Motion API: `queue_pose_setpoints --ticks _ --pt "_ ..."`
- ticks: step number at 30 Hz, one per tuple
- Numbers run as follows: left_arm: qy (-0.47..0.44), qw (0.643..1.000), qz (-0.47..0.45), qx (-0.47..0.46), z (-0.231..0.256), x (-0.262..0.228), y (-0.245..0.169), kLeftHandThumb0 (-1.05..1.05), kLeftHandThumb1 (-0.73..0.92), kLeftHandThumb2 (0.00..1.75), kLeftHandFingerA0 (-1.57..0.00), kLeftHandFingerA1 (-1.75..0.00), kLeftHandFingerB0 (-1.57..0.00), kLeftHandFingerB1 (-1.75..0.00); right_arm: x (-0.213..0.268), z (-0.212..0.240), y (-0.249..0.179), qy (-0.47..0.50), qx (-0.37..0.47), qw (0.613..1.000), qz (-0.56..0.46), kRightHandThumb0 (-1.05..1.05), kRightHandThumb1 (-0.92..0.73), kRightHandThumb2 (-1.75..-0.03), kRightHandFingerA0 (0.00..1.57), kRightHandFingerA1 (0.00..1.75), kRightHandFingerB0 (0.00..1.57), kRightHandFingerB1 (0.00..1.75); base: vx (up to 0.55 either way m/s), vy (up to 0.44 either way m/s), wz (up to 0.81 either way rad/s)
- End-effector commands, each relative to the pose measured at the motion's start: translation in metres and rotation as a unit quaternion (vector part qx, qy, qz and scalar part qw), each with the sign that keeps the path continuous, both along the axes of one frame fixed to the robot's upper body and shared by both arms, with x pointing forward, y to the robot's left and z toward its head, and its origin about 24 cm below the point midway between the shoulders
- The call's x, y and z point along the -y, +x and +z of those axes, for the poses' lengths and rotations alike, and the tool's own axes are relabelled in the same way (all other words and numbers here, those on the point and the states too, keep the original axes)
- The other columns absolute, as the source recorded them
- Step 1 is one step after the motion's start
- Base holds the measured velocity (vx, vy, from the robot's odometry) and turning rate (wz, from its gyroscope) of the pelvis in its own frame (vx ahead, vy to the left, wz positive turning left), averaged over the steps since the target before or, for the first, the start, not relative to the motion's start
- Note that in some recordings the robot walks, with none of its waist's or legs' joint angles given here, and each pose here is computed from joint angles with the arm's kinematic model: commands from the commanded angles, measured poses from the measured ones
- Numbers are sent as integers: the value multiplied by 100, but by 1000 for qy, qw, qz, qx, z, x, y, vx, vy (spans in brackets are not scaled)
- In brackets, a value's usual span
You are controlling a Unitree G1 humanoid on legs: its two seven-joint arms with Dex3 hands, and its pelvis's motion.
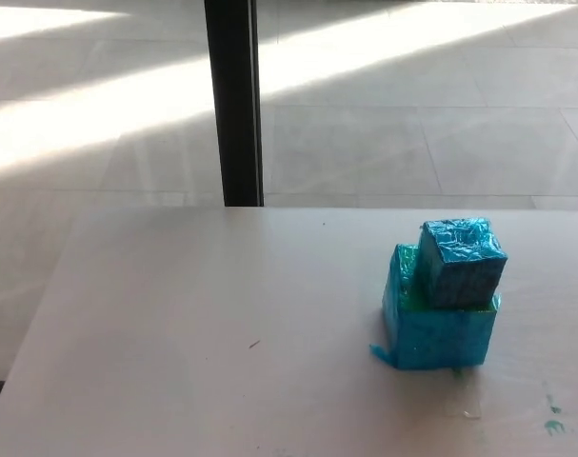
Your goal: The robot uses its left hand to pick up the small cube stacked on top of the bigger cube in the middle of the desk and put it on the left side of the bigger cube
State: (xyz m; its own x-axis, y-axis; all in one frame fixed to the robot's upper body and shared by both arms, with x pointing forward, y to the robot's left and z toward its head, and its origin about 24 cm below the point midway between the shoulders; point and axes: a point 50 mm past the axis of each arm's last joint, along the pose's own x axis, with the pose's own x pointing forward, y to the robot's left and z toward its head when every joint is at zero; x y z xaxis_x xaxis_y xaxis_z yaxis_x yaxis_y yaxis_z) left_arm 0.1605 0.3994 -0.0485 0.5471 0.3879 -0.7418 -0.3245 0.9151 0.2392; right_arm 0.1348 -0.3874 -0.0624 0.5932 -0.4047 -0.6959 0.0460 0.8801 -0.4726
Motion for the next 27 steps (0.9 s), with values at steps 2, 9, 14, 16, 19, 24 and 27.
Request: queue_pose_setpoints --ticks 2,9,14,16,19,24,27 --pt "-34 999 29 23 16 -13 5 -80 74 64 -5 -43 -11 -30 3 3 2 20 13 1000 -7 -45 -68 -61 52 53 44 38 0 0 0" --pt "-3 997 -12 78 57 -19 51 -77 59 101 -7 -55 -1 -43 3 3 2 8 9 1000 6 -51 -55 -91 50 65 38 53 0 0 0" --pt "55 987 -82 126 120 -20 101 -88 64 96 -4 -53 -4 -39 3 2 0 4 6 1000 4 -51 -55 -91 50 63 39 53 0 0 0" --pt "71 982 -96 144 143 -18 116 -83 61 98 -8 -56 -4 -41 4 3 -1 3 3 1000 6 -51 -55 -91 51 64 38 53 0 0 0" --pt "89 970 -122 193 185 -10 143 -80 60 100 -5 -43 -5 -28 4 2 -2 1 6 1000 7 -51 -55 -91 50 63 39 53 0 0 0" --pt "149 941 -191 235 247 23 183 -83 74 63 -13 -57 -18 -49 3 1 -3 7 12 1000 2 -51 -55 -91 50 64 39 53 0 0 0" --pt "175 918 -255 246 270 49 201 -90 64 100 -4 -48 -9 -41 4 3 0 3 8 1000 7 -50 -55 -91 50 64 38 53 0 0 0"
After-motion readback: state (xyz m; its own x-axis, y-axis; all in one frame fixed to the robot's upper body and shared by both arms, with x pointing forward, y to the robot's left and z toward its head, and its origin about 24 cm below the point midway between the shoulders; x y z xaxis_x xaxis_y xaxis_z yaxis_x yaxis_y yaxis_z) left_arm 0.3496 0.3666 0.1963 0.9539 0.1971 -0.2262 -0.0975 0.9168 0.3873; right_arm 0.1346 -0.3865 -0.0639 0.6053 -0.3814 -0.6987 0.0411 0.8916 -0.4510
